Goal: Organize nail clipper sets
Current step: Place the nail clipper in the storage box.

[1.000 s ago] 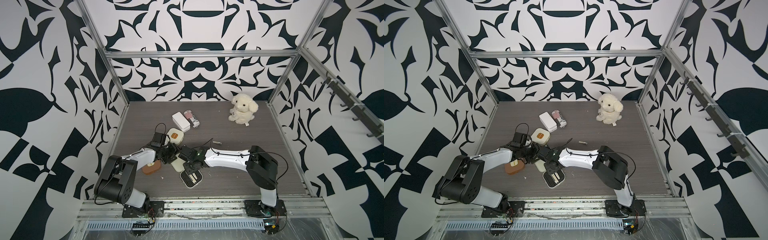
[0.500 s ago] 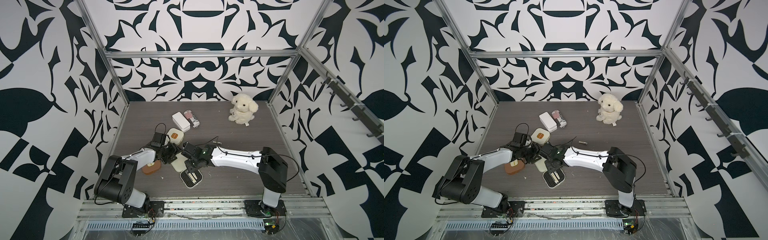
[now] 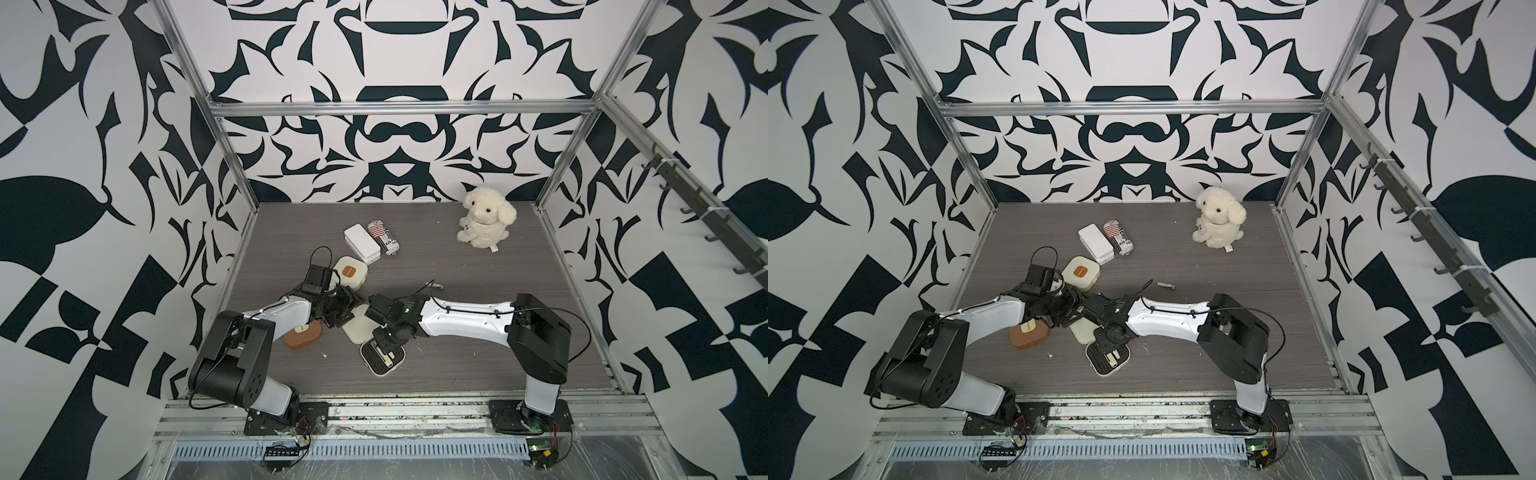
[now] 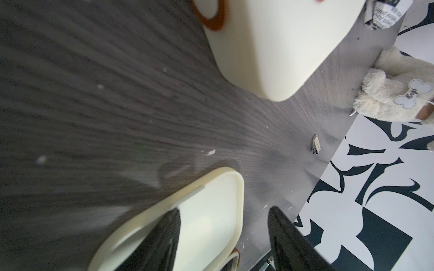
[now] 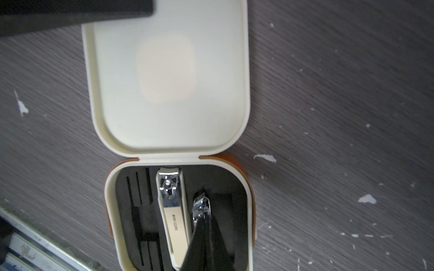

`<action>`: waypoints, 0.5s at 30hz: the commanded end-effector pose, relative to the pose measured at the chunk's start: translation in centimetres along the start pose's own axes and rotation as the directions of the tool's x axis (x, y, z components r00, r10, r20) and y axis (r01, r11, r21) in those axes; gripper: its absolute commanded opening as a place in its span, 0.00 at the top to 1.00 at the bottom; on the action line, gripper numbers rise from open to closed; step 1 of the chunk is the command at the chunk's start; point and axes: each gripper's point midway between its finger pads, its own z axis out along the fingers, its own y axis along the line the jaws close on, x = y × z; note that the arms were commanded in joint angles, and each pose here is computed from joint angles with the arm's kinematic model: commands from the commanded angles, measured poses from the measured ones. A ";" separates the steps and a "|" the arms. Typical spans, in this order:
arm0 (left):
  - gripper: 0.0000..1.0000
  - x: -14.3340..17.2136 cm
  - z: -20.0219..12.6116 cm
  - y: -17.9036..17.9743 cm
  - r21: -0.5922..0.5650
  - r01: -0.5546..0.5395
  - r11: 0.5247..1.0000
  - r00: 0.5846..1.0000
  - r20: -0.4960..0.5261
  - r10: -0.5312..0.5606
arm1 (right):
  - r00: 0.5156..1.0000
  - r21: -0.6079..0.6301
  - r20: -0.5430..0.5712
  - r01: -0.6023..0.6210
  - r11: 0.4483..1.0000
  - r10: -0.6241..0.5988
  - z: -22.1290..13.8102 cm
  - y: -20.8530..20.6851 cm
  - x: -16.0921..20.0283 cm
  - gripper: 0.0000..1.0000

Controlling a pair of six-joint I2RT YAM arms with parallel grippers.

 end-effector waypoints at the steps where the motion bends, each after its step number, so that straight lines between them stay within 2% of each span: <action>1: 0.36 0.9 0.4 3.3 -0.119 0.043 0.992 0.999 -0.019 -0.045 | 1.000 -0.005 0.009 -0.018 1.000 0.018 -0.2 0.0 -0.2 0.93; 9: 0.36 0.9 0.4 3.3 -0.120 0.041 0.992 0.999 -0.020 -0.044 | 0.999 -0.005 0.031 -0.019 1.000 0.019 -0.8 -0.2 -0.4 0.85; 15: 0.36 0.9 0.4 3.2 -0.118 0.040 0.992 0.999 -0.020 -0.042 | 0.999 -0.016 0.039 -0.019 1.000 0.020 -1.2 -0.4 -0.5 0.83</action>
